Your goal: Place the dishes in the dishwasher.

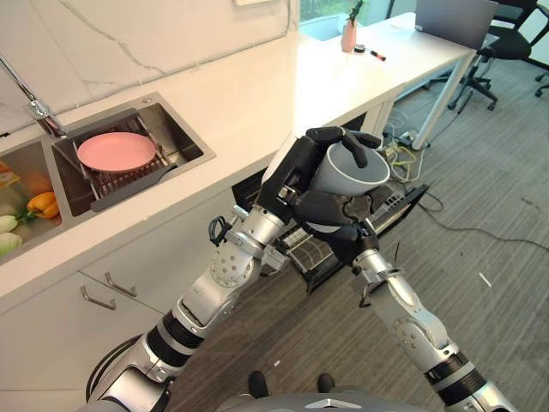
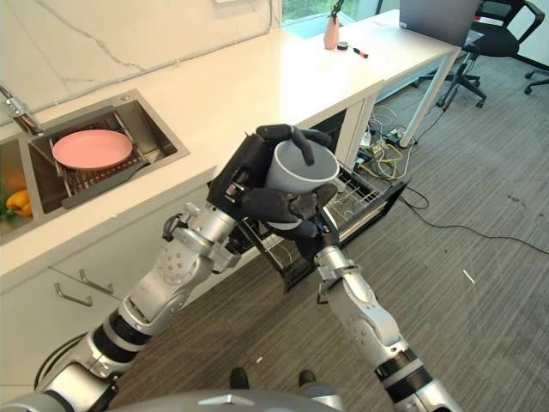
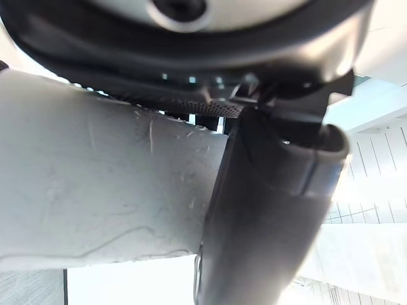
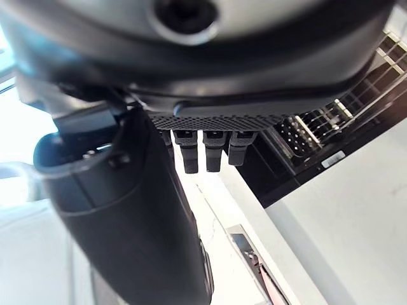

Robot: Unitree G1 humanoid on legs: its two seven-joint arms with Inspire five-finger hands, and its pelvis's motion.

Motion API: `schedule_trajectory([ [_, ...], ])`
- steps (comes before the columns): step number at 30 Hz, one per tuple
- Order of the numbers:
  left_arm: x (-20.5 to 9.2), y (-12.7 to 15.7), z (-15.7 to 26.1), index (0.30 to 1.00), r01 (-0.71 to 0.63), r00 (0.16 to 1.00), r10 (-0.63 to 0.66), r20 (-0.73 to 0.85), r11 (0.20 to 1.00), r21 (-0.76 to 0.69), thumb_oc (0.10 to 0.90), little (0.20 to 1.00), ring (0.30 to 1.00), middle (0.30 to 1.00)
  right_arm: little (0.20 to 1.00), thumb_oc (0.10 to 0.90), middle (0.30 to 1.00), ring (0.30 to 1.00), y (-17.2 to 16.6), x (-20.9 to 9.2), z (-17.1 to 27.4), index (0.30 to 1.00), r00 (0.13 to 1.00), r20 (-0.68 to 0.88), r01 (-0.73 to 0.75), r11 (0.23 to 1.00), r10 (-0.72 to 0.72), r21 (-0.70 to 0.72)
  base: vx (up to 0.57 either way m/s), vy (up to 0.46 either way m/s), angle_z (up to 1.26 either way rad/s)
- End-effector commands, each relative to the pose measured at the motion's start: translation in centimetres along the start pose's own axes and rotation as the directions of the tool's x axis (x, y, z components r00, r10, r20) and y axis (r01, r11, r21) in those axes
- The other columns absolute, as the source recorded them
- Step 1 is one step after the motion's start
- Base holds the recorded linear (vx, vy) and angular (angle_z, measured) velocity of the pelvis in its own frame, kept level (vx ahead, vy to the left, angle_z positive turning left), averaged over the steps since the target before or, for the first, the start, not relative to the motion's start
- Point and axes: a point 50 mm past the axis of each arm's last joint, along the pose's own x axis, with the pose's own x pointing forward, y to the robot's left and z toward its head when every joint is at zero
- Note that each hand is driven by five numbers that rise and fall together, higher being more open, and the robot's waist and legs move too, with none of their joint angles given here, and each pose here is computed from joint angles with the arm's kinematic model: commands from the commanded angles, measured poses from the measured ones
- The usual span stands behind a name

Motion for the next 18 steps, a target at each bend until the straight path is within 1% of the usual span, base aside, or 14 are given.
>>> schedule_trajectory([
  [1, 1.5, 0.8, 3.3, 0.3, -0.062, 0.975, 0.048, 0.218, 0.997, 0.055, 0.4, 0.3, 0.3, 0.3, 0.9, 0.8, 0.9, 0.9, 2.3, 0.5, 4.9, 0.9, 0.957, 0.26, -0.118, 0.992, 0.128, -0.055, 0.0, 0.0, 0.0],
  [2, 1.0, 1.4, 3.1, 0.3, -0.094, 0.975, 0.076, 0.211, 0.993, 0.073, 0.4, 0.3, 0.3, 0.3, 0.9, 0.8, 0.9, 0.9, 1.9, 0.3, 5.5, 0.9, 0.952, 0.281, -0.091, 0.99, 0.119, -0.109, 0.0, 0.0, 0.0],
  [7, -0.2, 2.2, 1.9, 0.3, -0.134, 0.982, 0.125, 0.141, 0.989, 0.058, 0.4, 0.3, 0.3, 0.3, 0.9, 0.8, 0.9, 0.9, 1.9, 0.0, 5.9, 0.9, 0.946, 0.304, -0.084, 0.99, 0.115, -0.115, 0.0, 0.0, 0.0],
  [10, -0.7, 2.6, 1.4, 0.3, -0.143, 0.985, 0.135, 0.111, 0.988, 0.06, 0.4, 0.3, 0.3, 0.3, 0.9, 0.8, 0.9, 0.9, 2.0, -0.3, 5.8, 0.9, 0.945, 0.301, -0.099, 0.99, 0.126, -0.104, 0.0, 0.0, 0.0],
  [14, -1.1, 2.8, 0.4, 0.3, -0.158, 0.986, 0.155, 0.065, 0.987, 0.041, 0.4, 0.3, 0.3, 0.3, 0.9, 0.8, 0.9, 0.9, 2.9, -0.3, 5.6, 0.9, 0.94, 0.293, -0.176, 0.984, 0.173, -0.016, 0.0, 0.0, 0.0],
  [18, -1.3, 3.0, -0.4, 0.3, -0.165, 0.986, 0.164, 0.025, 0.985, 0.044, 0.4, 0.3, 0.3, 0.3, 0.9, 0.8, 0.9, 0.9, 3.7, -0.2, 5.5, 0.9, 0.933, 0.281, -0.236, 0.972, 0.225, 0.007, 0.0, 0.0, 0.0],
])
